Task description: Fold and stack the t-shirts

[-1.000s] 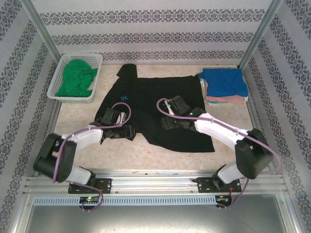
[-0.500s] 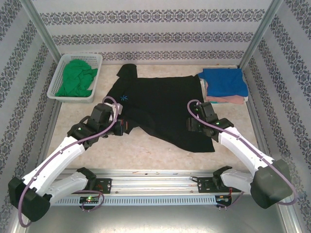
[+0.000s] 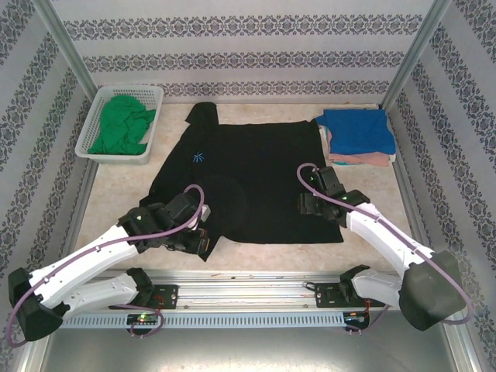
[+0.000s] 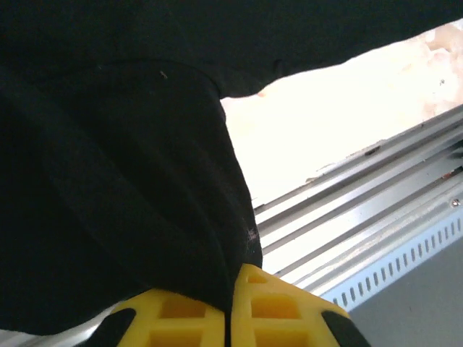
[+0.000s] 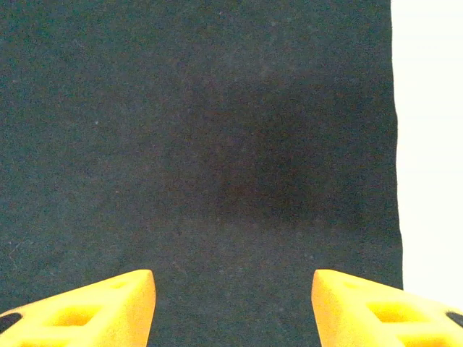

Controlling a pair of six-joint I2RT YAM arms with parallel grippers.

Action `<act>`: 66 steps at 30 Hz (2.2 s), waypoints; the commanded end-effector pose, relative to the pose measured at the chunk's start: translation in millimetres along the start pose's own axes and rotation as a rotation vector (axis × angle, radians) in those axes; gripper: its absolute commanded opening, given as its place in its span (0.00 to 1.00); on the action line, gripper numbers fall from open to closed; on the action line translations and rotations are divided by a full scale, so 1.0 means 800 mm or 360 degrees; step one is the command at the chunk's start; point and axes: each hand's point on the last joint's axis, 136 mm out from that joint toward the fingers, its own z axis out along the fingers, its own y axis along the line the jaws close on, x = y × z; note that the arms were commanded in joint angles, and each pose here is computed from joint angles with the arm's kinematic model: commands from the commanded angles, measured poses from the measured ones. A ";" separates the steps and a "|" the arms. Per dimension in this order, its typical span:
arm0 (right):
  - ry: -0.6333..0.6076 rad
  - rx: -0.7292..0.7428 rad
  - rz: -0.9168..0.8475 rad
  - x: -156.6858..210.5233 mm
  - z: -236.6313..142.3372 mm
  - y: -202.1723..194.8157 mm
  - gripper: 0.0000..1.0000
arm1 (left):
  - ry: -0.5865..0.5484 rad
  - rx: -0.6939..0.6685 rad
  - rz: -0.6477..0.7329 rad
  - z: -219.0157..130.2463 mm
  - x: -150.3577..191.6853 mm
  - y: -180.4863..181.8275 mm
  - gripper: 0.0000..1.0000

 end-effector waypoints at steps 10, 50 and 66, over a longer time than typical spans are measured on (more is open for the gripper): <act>0.0079 0.0164 0.0060 -0.009 0.052 0.029 0.55 | -0.0339 -0.0010 0.0133 -0.011 -0.064 -0.001 0.91; -0.0043 0.0136 0.0411 0.003 -0.005 0.004 0.37 | -0.0227 -0.0302 -0.0634 0.103 -0.226 0.269 0.78; 0.0186 0.0137 0.0291 -0.027 0.113 0.063 0.41 | -0.0304 -0.0922 -0.0353 0.096 -0.438 0.320 0.69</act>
